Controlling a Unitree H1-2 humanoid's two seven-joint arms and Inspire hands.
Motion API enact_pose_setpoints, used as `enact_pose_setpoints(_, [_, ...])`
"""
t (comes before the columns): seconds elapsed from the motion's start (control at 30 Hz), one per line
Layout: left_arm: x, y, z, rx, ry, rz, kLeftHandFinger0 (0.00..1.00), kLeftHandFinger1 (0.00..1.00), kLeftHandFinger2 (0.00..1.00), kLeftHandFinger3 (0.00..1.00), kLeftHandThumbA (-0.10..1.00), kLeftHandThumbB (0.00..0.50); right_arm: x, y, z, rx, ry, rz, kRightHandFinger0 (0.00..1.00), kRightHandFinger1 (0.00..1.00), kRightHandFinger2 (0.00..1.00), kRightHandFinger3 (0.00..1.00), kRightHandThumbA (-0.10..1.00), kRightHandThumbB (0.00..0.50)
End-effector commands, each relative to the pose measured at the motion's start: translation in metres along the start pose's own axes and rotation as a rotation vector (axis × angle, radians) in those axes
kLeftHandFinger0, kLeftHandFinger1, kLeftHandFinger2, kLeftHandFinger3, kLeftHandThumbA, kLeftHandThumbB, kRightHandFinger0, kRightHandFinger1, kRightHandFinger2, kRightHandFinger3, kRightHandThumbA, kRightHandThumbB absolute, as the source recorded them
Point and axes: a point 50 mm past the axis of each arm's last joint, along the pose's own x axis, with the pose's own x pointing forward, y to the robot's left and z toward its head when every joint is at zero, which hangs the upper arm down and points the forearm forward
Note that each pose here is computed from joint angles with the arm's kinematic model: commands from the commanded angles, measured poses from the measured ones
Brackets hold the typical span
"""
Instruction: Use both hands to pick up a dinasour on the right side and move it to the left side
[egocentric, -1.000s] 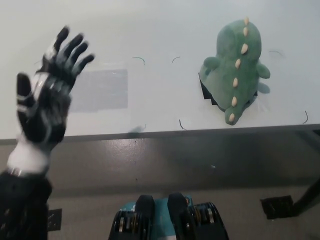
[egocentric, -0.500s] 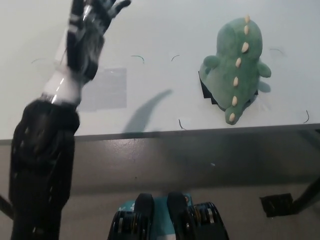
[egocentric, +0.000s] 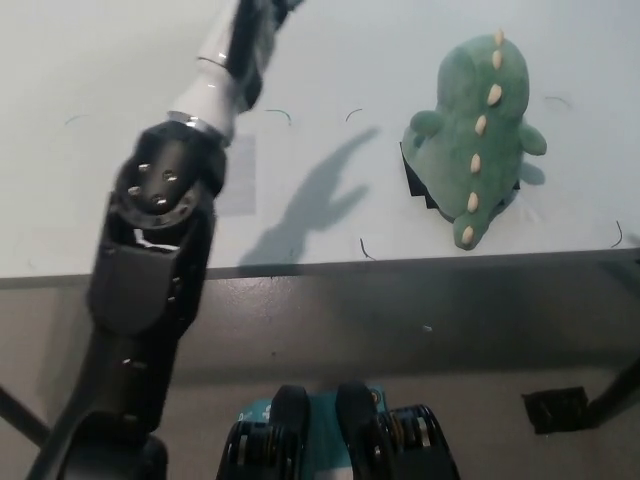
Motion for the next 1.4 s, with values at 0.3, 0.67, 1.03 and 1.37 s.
enact_pose_setpoints(0.3, [0.041, -0.031, -0.015, 0.098, 0.052, -0.03, 1.0, 1.0, 1.0, 1.0, 1.0, 0.43, 0.043, 0.003, -0.027, -0.021, 0.013, -0.007, 1.0, 1.0, 1.0, 1.0, 1.0, 0.123])
enact_pose_setpoints(0.67, [0.047, -0.055, -0.057, 0.049, 0.18, -0.065, 1.0, 1.0, 1.0, 1.0, 1.0, 0.387, 0.061, 0.009, -0.049, -0.039, 0.124, 0.047, 1.0, 1.0, 1.0, 1.0, 1.0, 0.191])
enact_pose_setpoints(1.03, [0.066, -0.057, -0.064, 0.017, 0.254, -0.051, 1.0, 1.0, 1.0, 1.0, 1.0, 0.38, 0.098, -0.001, -0.064, -0.029, 0.273, 0.056, 1.0, 1.0, 1.0, 1.0, 1.0, 0.182])
enact_pose_setpoints(1.37, [0.075, -0.07, -0.058, -0.055, 0.261, -0.052, 1.0, 1.0, 1.0, 1.0, 1.0, 0.36, 0.106, -0.004, -0.078, 0.049, 0.351, 0.018, 1.0, 1.0, 1.0, 1.0, 1.0, 0.26])
